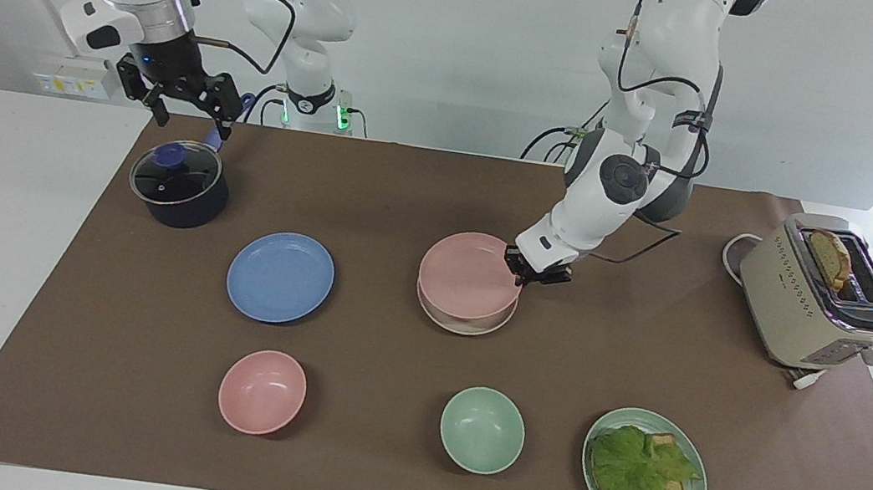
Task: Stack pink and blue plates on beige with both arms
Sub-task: 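Release the pink plate and withdraw the left gripper to rest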
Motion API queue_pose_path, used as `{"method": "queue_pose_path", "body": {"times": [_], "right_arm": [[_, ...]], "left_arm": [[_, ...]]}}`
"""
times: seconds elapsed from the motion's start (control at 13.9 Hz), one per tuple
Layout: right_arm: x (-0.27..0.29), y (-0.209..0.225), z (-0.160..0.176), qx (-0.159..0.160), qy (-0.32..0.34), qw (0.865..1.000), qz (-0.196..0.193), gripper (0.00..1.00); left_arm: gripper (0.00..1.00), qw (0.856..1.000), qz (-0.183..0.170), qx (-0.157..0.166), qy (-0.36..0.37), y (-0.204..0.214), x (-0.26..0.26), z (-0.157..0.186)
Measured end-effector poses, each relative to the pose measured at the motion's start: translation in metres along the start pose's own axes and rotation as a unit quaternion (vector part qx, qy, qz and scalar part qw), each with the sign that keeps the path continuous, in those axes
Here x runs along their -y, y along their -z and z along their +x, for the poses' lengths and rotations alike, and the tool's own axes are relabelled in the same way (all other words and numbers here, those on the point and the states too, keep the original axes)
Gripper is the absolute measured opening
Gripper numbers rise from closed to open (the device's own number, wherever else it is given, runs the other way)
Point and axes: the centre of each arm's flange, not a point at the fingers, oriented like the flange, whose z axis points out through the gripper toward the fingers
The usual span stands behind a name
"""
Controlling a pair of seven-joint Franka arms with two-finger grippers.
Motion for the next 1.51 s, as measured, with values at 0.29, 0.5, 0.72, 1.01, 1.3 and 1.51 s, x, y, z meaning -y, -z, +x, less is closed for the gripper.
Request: {"method": "queue_pose_path", "body": {"times": [0.29, 0.5, 0.72, 1.01, 1.3, 1.51], "right_arm": [[0.000, 0.000, 0.000, 0.000, 0.000, 1.000, 0.000, 1.00], [0.000, 0.000, 0.000, 0.000, 0.000, 1.000, 0.000, 1.00], [0.000, 0.000, 0.000, 0.000, 0.000, 1.000, 0.000, 1.00], [0.000, 0.000, 0.000, 0.000, 0.000, 1.000, 0.000, 1.00], [0.000, 0.002, 0.003, -0.013, 0.005, 1.000, 0.001, 1.00], [0.000, 0.003, 0.006, -0.027, 0.011, 1.000, 0.003, 1.00]], "left_arm": [[0.22, 1.000, -0.001, -0.004, -0.002, 0.000, -0.002, 0.000], [0.59, 1.000, -0.002, -0.010, -0.002, 0.001, -0.003, 0.001], [0.93, 1.000, -0.002, -0.013, 0.000, 0.003, -0.001, 0.003], [1.00, 0.999, 0.010, -0.023, 0.029, 0.032, 0.049, 0.020], [1.00, 0.996, 0.055, -0.020, 0.065, 0.103, 0.139, 0.035], [1.00, 0.993, 0.084, -0.037, 0.078, 0.141, 0.202, 0.029]]}}
